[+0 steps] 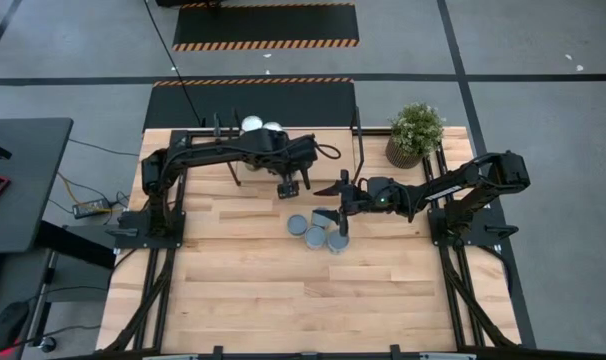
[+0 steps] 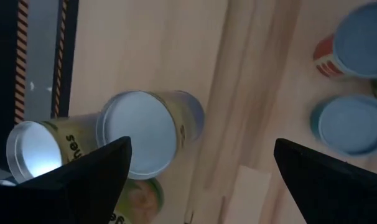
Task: Pick and place cans onto a shelf
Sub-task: Put the canned peas on the shelf
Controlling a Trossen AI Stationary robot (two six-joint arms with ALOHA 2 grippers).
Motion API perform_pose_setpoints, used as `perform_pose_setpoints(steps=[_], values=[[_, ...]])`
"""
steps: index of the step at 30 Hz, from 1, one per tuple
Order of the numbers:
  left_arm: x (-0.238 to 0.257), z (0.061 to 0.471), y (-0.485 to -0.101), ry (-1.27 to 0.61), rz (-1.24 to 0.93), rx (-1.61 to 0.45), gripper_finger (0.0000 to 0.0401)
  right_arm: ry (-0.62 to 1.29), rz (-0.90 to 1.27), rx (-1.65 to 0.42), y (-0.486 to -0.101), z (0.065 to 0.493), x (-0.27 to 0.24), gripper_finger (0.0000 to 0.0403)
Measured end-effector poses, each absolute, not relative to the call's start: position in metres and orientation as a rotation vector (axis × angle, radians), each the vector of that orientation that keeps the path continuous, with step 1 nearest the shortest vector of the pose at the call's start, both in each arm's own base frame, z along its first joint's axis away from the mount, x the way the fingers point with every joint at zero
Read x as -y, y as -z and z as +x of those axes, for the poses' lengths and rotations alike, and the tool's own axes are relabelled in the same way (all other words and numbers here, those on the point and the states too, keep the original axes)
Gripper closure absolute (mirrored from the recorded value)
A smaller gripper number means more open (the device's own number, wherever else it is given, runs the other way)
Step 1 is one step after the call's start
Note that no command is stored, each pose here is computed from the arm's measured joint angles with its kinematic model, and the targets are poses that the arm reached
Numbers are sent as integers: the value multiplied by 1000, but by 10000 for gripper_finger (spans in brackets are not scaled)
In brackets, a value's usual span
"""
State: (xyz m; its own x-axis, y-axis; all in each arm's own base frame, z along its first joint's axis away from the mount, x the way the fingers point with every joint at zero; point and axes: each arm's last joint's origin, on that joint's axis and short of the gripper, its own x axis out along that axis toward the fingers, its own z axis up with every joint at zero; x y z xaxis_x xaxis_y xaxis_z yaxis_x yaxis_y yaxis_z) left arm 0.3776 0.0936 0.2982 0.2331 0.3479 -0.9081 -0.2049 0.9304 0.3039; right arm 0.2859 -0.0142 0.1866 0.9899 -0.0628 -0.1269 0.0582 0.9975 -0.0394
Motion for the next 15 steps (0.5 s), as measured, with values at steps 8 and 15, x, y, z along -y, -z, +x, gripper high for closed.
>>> perform_pose_setpoints(steps=[8, 15], values=[[-99, 383, -301, -426, 131, -1209, 1, 206, -77, -270, -193, 270, 24, 153], [-116, 391, -286, -457, 123, -1212, 1, 178, -127, -295, -220, 244, 18, 153]])
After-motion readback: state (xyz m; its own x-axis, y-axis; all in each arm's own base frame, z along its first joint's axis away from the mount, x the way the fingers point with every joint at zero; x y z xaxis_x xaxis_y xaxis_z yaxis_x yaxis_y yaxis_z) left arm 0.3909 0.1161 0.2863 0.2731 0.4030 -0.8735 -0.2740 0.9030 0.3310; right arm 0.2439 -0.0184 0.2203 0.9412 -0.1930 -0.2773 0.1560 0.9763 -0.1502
